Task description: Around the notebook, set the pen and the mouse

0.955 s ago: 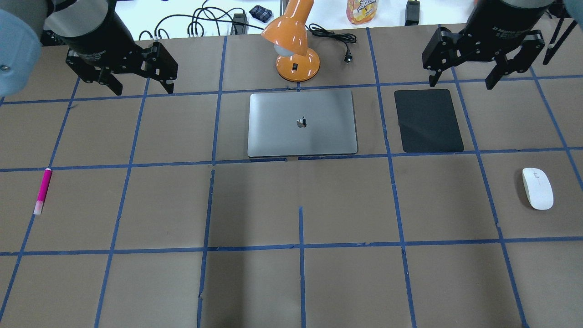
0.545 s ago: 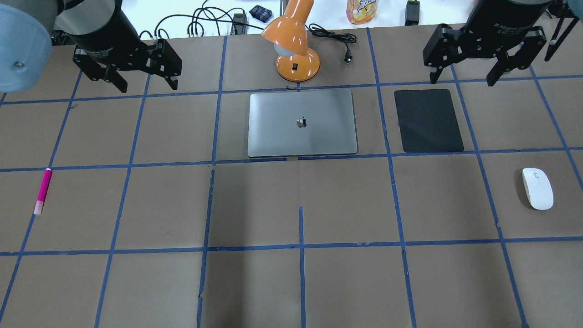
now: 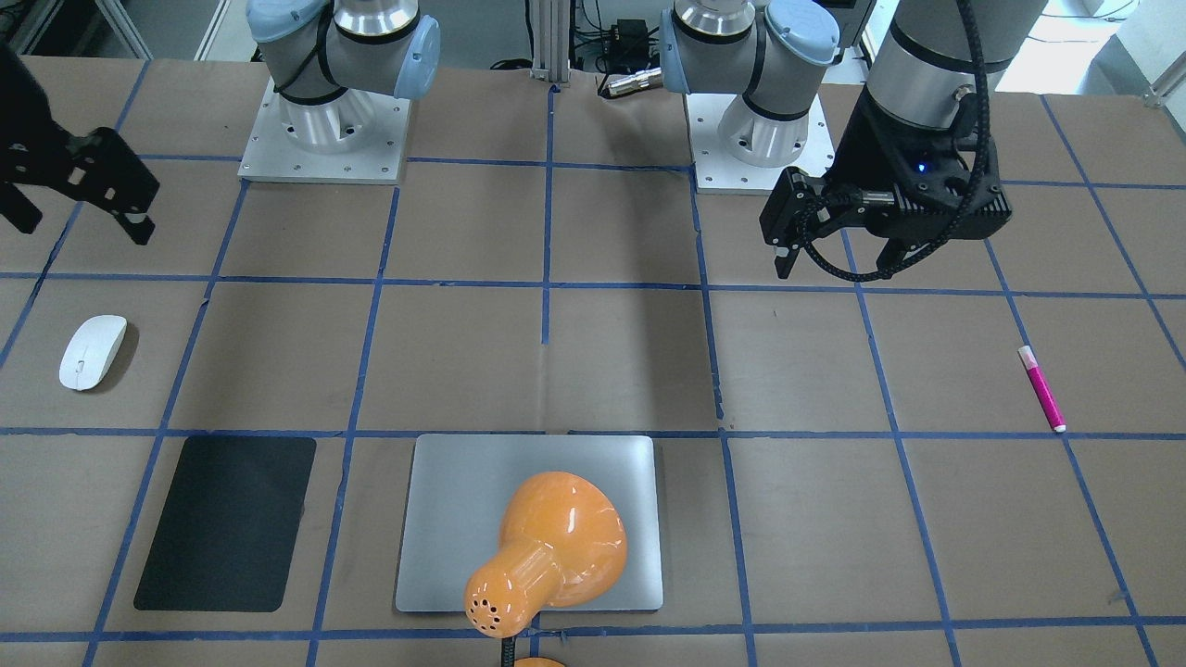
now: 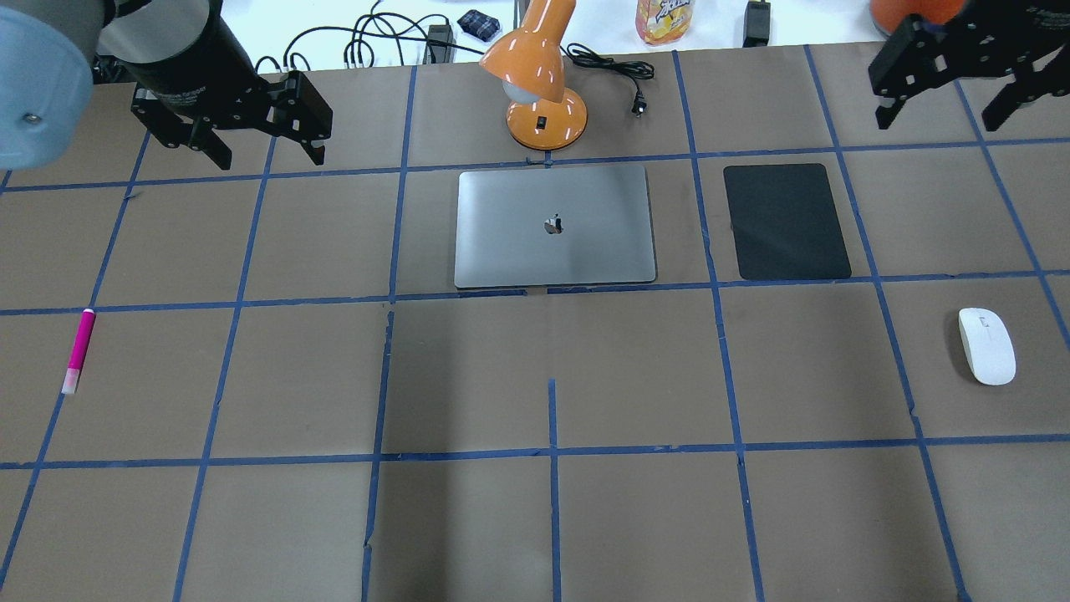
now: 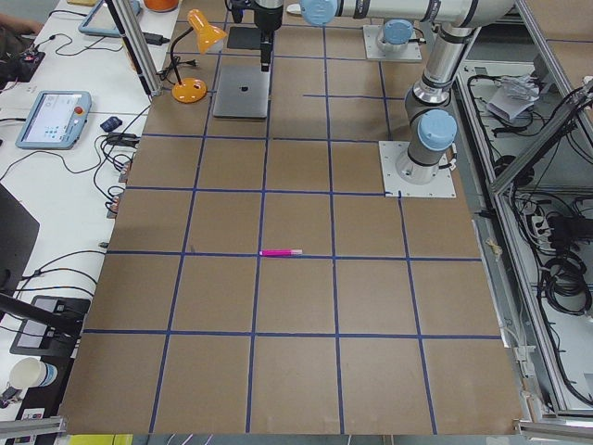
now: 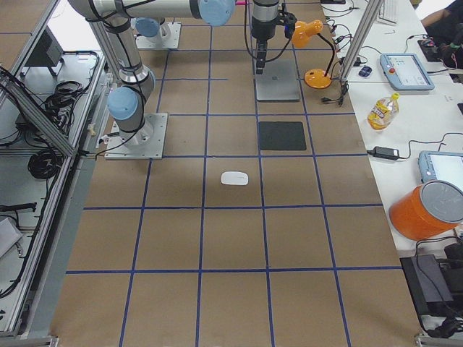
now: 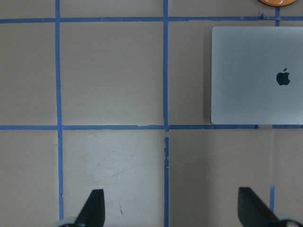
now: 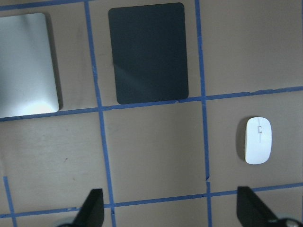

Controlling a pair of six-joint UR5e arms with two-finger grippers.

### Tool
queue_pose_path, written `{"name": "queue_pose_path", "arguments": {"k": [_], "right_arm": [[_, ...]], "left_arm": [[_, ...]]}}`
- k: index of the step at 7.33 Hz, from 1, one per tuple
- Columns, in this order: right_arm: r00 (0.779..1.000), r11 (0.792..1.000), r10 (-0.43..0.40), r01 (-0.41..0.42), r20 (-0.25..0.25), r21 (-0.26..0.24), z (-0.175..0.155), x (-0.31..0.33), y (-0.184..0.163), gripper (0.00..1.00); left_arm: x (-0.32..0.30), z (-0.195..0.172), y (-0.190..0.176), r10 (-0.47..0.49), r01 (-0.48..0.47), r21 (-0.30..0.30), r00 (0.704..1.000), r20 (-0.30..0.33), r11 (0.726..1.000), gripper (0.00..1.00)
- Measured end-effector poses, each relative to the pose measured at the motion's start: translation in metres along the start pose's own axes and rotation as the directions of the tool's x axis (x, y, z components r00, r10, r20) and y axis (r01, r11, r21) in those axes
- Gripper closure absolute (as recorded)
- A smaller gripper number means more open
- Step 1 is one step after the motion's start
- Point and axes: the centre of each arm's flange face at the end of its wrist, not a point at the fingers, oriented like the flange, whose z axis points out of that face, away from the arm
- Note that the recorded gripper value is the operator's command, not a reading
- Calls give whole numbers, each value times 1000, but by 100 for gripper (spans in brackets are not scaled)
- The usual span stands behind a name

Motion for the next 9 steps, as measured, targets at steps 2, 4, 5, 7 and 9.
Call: {"name": "queue_pose_path", "arguments": {"k": [2, 4, 5, 7, 9], "right_arm": [[1000, 999, -9, 9, 10, -38, 30, 68, -15, 0], [997, 994, -70, 71, 19, -77, 92, 119, -17, 3], [997, 994, -80, 80, 9, -76, 130, 153, -7, 3], [997, 995, -72, 72, 3, -63, 207, 206, 26, 3], [997, 996, -82, 82, 0, -46, 273, 219, 45, 3]], "left_arm": [[-20, 4, 5, -11, 11, -19, 1000, 9, 1000, 0], [-117, 32, 0, -119, 120, -82, 993, 14, 989, 0], [-185, 62, 8, -151, 150, -130, 989, 5, 980, 0], [-321, 136, 44, -162, 157, -165, 987, -21, 974, 0], [-420, 221, 81, -238, 233, -130, 971, -29, 964, 0]]}}
